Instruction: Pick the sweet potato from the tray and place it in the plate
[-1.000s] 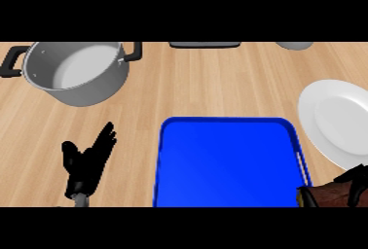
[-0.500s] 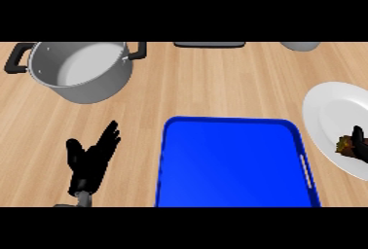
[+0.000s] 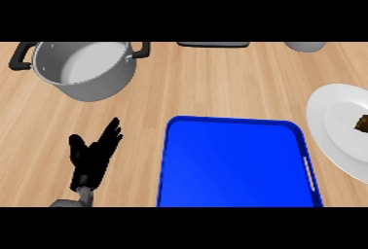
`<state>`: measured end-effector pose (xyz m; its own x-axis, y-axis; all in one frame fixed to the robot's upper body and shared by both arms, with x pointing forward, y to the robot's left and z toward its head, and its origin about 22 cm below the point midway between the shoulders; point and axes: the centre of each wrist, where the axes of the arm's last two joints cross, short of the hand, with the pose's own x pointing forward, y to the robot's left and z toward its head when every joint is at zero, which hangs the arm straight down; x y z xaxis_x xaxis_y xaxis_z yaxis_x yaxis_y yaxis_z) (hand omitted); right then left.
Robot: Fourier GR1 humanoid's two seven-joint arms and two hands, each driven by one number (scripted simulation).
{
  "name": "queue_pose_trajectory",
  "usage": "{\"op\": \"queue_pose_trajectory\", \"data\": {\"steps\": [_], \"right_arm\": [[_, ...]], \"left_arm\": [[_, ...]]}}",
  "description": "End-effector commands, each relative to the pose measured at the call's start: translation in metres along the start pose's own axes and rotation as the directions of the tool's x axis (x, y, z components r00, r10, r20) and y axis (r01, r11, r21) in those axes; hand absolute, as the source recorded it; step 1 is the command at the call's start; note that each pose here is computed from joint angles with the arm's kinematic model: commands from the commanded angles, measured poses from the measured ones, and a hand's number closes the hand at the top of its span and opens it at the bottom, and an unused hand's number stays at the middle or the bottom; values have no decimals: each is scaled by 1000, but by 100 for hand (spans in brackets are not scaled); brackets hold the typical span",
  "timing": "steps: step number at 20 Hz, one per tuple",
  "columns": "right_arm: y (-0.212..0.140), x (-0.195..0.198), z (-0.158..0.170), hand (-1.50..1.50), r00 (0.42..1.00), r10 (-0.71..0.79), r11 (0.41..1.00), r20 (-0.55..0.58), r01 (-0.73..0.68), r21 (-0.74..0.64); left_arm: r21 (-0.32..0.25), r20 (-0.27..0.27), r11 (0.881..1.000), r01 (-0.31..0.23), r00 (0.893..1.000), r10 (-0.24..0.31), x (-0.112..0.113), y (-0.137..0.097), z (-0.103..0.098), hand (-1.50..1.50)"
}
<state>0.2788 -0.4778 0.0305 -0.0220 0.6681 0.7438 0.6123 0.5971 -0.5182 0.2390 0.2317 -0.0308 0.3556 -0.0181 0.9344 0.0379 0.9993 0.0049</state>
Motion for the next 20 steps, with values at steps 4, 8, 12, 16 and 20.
{"op": "queue_pose_trajectory", "data": {"steps": [4, 8, 12, 16, 20], "right_arm": [[-16, -17, -19, -150, 952, 263, 943, -154, -220, 250], [17, -28, -1, -150, 980, 147, 938, -136, -94, 334], [28, -20, -10, -150, 995, -42, 952, -89, 67, 298], [21, -19, -17, -150, 970, -235, 954, -64, 243, 178], [-11, -32, -16, -150, 936, -328, 936, -125, 340, 92]], "left_arm": [[-44, -2, 999, 16, 1000, -16, 5, -8, -7, 0], [-41, 3, 999, 13, 1000, -13, 18, -7, -10, 0], [-19, -5, 1000, 19, 1000, -19, -2, -8, 1, 0], [-24, 3, 1000, 7, 1000, -7, 22, -3, -4, 0], [2, -7, 1000, -11, 1000, 11, 2, 0, 0, 0]]}}
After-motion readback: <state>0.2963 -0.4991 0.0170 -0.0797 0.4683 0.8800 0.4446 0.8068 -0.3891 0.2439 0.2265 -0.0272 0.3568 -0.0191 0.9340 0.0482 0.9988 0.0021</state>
